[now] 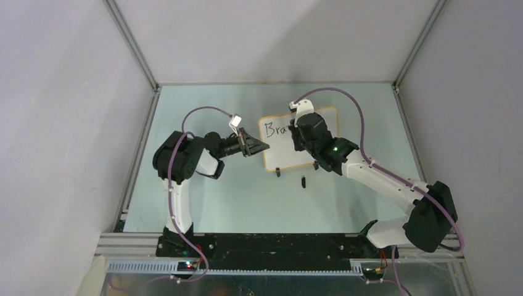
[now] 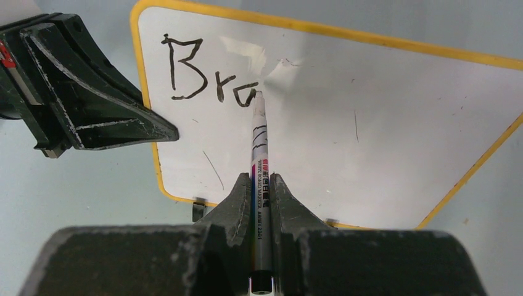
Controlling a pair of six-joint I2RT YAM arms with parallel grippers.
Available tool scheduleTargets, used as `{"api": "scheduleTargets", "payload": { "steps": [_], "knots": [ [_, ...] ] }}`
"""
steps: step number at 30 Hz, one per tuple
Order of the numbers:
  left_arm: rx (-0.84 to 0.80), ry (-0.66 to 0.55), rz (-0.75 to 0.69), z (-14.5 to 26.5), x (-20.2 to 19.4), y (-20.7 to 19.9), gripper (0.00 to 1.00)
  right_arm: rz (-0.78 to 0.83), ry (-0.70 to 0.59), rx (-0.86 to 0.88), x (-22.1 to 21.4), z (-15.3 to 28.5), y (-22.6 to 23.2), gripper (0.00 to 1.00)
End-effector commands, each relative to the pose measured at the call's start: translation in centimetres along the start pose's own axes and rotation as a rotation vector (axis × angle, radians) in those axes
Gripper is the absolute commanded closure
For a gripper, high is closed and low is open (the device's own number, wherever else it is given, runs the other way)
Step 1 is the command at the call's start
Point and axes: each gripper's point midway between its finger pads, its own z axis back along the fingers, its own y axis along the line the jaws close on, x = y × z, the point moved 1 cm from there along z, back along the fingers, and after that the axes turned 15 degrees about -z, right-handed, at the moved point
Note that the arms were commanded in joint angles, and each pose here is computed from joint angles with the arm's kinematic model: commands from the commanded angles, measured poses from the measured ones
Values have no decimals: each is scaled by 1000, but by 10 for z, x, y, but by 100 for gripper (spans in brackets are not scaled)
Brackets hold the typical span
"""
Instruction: Write a sentence on the whiteboard
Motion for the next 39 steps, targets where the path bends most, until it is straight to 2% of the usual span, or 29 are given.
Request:
{"api": "scheduleTargets", "payload": {
  "steps": [1, 20, 39],
  "knots": [
    [-61, -3, -53, -1, 6, -13, 100, -19, -79, 1, 19, 8, -2, 100],
    [-45, -9, -62, 2, 6, -15, 100, -37, -181, -3, 13, 18, -17, 100],
    [-35, -11, -54, 4, 6, -13, 100, -19, -198, -5, 5, 16, -18, 100]
  ]
}}
